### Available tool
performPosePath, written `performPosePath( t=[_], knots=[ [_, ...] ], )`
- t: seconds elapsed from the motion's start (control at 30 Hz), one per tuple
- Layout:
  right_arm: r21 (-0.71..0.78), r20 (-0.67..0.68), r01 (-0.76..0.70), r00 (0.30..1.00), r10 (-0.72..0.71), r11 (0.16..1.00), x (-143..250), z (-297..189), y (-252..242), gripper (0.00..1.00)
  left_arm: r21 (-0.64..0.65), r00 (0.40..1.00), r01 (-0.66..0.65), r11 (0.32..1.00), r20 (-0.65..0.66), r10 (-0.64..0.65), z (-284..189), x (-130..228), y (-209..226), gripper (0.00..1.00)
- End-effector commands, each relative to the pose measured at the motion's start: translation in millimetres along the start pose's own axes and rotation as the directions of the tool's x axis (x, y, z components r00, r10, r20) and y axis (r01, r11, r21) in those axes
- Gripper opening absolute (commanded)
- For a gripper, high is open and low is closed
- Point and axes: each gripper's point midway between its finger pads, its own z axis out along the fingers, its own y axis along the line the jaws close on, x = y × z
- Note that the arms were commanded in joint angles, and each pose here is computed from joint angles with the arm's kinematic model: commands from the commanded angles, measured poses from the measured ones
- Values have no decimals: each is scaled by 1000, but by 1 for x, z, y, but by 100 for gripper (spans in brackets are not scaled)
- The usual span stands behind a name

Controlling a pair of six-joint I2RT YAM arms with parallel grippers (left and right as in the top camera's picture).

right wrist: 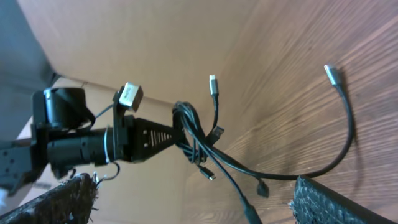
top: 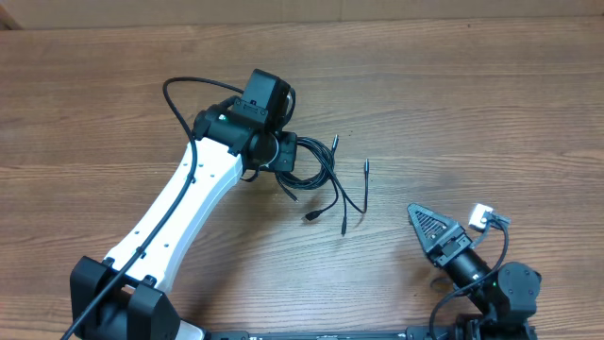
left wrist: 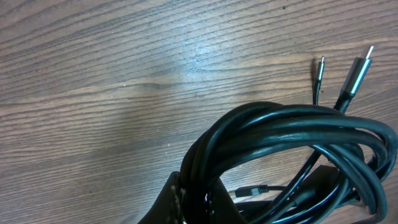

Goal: Untangle cables
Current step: 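Move the right gripper toward the hanging cable strands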

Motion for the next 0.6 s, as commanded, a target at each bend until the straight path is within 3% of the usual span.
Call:
performPosePath(
  t=[0.0, 0.23, 0.47, 0.57],
  knots=[
    [136, 82, 110, 989, -122, 985, -21, -14, 15, 99, 24, 1000, 7, 1000, 13, -8, -5, -4, -5, 4],
    [393, -11, 177, 982, -188, 902, -31, -29, 16, 99, 23, 999, -34, 999, 13, 34, -5, -4, -5, 4],
    [495, -194, 259, 963, -185, 830, -35, -25, 27, 99, 16, 993, -121, 993, -15, 121, -5, 4, -3, 4],
    [432, -295, 265, 945, -143, 862, -24, -15, 41, 100, 14, 983, -181, 983, -32, 181, -6, 8, -1, 4]
  ],
)
